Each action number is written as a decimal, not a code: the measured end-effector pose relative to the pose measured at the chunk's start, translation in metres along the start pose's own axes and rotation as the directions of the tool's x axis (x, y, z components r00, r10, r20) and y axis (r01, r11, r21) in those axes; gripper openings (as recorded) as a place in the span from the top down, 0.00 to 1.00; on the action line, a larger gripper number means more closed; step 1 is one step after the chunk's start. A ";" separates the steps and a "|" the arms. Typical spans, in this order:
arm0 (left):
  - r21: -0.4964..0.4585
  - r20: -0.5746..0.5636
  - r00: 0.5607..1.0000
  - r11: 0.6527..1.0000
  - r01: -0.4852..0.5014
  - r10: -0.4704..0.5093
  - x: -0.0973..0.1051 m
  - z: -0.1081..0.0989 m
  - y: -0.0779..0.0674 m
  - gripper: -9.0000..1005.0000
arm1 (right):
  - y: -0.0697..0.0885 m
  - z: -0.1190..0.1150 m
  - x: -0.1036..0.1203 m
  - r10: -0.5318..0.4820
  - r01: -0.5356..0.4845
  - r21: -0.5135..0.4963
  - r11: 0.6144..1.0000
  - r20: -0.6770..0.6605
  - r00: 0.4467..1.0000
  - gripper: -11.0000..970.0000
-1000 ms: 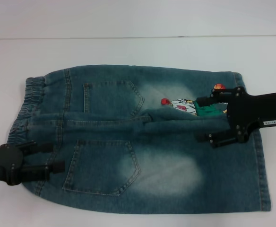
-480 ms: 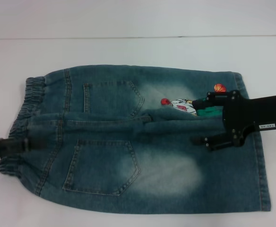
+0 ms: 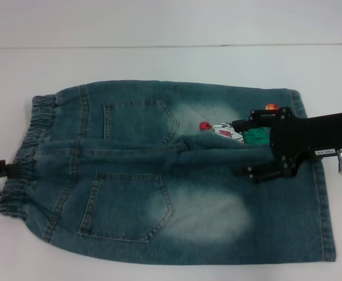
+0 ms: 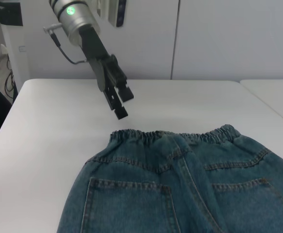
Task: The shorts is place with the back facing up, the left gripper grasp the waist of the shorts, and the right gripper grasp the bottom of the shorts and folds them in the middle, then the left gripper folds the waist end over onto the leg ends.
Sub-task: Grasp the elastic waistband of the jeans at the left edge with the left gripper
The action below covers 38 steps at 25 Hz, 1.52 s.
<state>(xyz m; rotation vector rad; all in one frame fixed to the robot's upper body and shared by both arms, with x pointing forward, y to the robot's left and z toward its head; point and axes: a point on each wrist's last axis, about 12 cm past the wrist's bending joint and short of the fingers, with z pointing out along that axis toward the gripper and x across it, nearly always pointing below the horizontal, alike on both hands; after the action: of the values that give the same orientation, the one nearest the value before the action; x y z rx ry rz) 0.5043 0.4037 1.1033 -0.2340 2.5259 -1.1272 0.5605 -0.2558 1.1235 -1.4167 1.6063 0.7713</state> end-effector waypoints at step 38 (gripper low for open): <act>-0.167 -0.128 0.992 0.986 -0.025 0.003 -0.016 0.019 -0.006 0.07 | -0.003 0.003 -0.005 -0.010 0.010 -0.007 1.000 0.004 1.000 0.07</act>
<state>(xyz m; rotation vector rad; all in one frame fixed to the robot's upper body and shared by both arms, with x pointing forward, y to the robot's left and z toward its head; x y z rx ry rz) 0.5269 0.3917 1.1001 -0.1931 2.7345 -0.9514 0.5638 -0.2517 1.1264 -1.4261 1.5934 0.7744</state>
